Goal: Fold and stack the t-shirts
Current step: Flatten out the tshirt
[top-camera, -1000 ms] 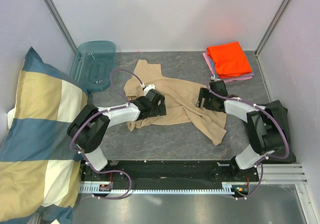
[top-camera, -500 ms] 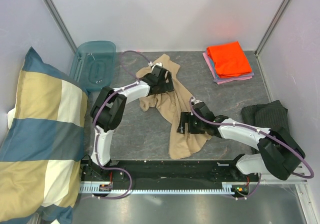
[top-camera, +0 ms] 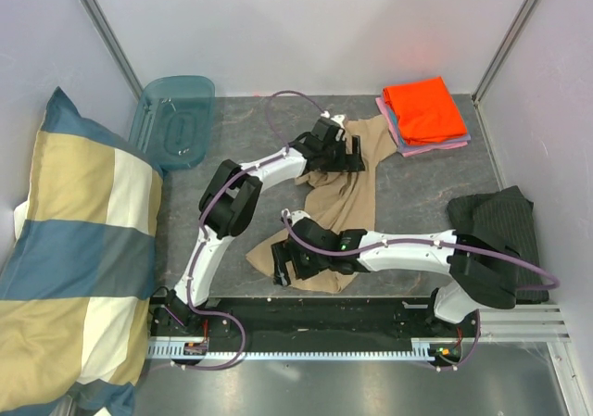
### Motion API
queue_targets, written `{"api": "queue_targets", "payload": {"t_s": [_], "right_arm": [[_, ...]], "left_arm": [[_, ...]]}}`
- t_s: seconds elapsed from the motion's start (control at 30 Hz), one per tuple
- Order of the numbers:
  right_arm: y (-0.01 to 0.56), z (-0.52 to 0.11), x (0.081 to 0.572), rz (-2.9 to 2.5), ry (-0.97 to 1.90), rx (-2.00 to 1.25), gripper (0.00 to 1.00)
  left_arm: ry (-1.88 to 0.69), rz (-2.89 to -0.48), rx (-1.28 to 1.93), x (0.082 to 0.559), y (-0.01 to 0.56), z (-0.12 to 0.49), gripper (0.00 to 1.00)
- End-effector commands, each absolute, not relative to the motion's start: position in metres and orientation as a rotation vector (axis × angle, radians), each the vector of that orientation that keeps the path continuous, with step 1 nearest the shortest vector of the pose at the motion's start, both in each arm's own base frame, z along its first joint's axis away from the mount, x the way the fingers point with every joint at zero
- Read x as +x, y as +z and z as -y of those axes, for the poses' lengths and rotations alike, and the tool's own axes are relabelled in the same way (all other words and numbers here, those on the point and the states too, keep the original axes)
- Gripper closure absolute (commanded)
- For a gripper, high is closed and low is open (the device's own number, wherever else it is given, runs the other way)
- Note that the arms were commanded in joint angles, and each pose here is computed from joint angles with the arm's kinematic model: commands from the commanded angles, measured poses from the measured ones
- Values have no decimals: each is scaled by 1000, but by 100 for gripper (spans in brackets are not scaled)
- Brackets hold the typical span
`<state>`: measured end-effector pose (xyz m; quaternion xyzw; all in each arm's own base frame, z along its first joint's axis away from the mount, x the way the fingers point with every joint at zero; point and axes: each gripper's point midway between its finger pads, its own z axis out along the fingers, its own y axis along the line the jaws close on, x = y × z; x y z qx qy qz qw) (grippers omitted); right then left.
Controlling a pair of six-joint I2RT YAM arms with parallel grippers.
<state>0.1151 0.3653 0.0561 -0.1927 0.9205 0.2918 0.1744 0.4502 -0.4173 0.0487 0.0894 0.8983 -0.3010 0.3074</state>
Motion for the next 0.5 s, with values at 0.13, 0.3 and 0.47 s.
{"api": "queue_targets", "payload": {"t_s": [0.13,0.3,0.47], "right_arm": [[157,-362,147,-2340,817,-526,6],[210,-320,172,-2191,664,-445,2],[228,-259,214,-2134,492,-238,2]], "left_arm": [[-907,-2195,404,414,128,423,2],[-768,-2111,267,424,191,363,0],[-500,-2085,15,404,224,270,0]]}}
